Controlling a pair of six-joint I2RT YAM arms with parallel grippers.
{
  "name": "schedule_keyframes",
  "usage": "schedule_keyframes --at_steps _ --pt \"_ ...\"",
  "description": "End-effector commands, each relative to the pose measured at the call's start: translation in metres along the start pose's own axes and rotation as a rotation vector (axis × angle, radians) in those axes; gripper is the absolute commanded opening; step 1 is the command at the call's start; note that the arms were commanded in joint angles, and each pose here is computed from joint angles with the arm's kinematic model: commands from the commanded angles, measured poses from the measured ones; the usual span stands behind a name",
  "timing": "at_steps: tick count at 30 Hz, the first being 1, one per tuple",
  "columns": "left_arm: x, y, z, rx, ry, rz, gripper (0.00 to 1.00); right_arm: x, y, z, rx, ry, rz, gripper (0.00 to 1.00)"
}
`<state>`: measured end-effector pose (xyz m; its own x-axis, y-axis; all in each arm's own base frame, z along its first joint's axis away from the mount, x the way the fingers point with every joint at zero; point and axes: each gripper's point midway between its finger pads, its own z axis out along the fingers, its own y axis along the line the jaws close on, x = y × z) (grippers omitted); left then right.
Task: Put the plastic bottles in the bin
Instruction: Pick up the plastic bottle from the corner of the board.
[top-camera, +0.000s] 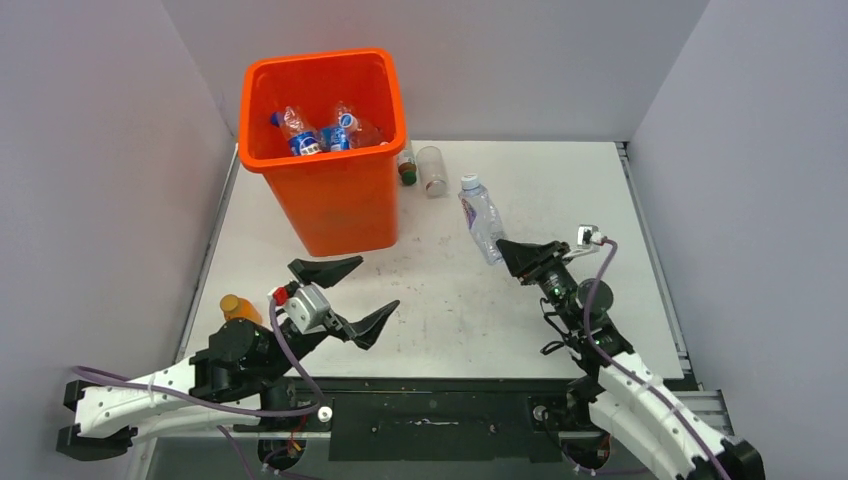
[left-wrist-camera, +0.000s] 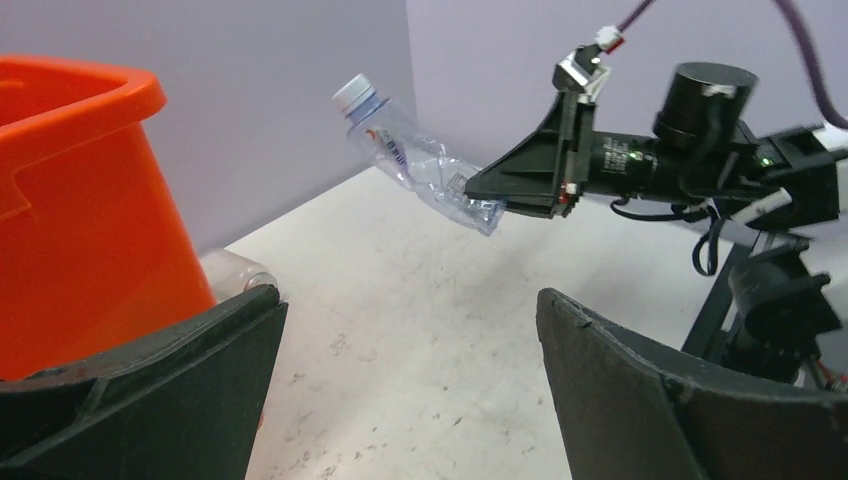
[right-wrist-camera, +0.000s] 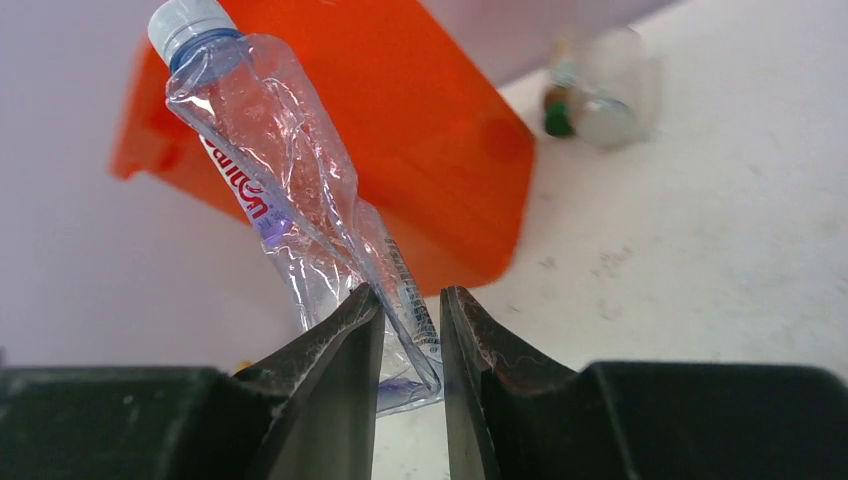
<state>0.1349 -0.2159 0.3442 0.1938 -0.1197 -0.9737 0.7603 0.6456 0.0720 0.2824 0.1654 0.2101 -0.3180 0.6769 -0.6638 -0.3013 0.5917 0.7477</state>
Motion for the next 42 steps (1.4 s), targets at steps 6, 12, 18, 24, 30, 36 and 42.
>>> schedule_keyframes --at_steps 6,12,18,24,30,36,42 --pt "-0.077 -0.016 0.026 0.030 -0.294 -0.298 0.96 -0.024 0.119 -0.078 -0.510 -0.021 -0.136 0.05" --pt "-0.083 -0.039 0.060 0.074 -0.278 -0.333 0.96 -0.017 0.147 -0.103 -0.702 0.013 -0.130 0.05" --pt "-0.083 -0.040 0.084 0.020 -0.274 -0.320 0.96 -0.019 0.157 -0.111 -0.757 0.015 -0.114 0.05" --pt "-0.077 -0.050 0.099 0.042 -0.255 -0.314 0.96 -0.017 0.160 -0.113 -0.780 0.025 -0.109 0.05" --pt "-0.079 -0.059 0.109 0.109 -0.256 -0.324 0.90 -0.013 0.161 -0.112 -0.783 0.047 -0.134 0.05" --pt "-0.075 -0.069 0.114 0.190 -0.234 -0.342 0.44 -0.010 0.159 -0.110 -0.767 0.073 -0.157 0.05" --pt "-0.076 -0.076 0.110 0.249 -0.213 -0.330 0.11 -0.012 0.160 -0.102 -0.684 0.140 -0.310 0.40"
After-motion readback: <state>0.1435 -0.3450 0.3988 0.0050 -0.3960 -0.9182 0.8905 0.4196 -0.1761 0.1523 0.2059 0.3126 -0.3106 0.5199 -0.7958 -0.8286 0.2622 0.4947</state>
